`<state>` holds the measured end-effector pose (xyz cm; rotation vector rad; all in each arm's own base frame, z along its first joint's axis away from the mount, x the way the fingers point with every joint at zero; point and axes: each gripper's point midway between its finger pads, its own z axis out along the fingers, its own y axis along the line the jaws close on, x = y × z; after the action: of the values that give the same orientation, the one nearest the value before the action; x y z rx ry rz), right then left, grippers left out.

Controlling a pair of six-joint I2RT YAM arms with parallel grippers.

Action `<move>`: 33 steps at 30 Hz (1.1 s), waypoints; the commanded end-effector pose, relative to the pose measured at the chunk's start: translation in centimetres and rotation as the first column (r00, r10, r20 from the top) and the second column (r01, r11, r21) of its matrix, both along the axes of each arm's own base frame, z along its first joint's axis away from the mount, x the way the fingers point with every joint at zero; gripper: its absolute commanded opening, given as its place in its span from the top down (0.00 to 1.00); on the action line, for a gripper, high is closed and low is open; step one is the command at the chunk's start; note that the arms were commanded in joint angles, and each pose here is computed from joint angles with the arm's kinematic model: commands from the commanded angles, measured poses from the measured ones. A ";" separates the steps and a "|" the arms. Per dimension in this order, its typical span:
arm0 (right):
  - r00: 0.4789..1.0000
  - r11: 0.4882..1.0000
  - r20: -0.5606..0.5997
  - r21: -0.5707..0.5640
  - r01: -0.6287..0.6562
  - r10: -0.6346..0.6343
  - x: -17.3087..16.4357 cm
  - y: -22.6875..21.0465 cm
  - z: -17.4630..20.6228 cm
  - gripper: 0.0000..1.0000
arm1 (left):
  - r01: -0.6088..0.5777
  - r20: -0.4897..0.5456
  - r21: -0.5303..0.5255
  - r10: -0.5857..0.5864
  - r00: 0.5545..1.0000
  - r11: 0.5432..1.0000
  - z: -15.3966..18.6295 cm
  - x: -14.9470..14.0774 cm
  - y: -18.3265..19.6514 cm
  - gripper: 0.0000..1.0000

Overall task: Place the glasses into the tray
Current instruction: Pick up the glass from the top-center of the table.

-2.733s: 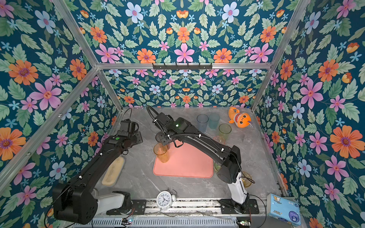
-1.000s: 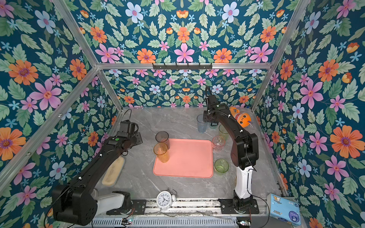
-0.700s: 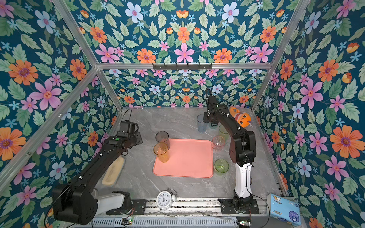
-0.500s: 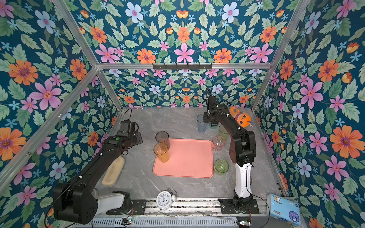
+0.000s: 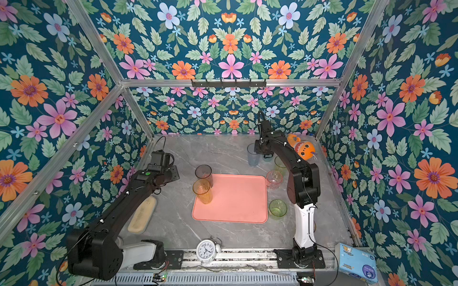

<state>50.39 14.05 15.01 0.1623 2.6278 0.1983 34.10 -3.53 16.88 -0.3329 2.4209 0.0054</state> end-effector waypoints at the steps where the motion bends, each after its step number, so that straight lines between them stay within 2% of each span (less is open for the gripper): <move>1: 1.000 1.000 -0.007 -0.003 -0.007 0.007 -0.1 0.1 0.0 0.76 | 0.004 0.009 0.007 -0.004 1.000 1.000 0.2 0.2 0.0 0.46; 26: 0.999 0.999 -0.023 0.007 -0.040 0.040 -0.5 0.4 0.1 0.96 | 0.007 0.032 -0.016 -0.007 0.999 1.000 1.2 -0.1 -0.1 0.46; 33: 0.999 0.998 -0.015 0.032 -0.052 0.052 -1.3 0.8 1.5 1.00 | 0.009 0.029 -0.021 -0.009 1.000 1.000 1.1 -0.2 -0.2 0.46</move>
<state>49.76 14.40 15.21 0.1172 2.6552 0.2197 33.94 -3.80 17.81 -0.3274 2.3985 -0.0292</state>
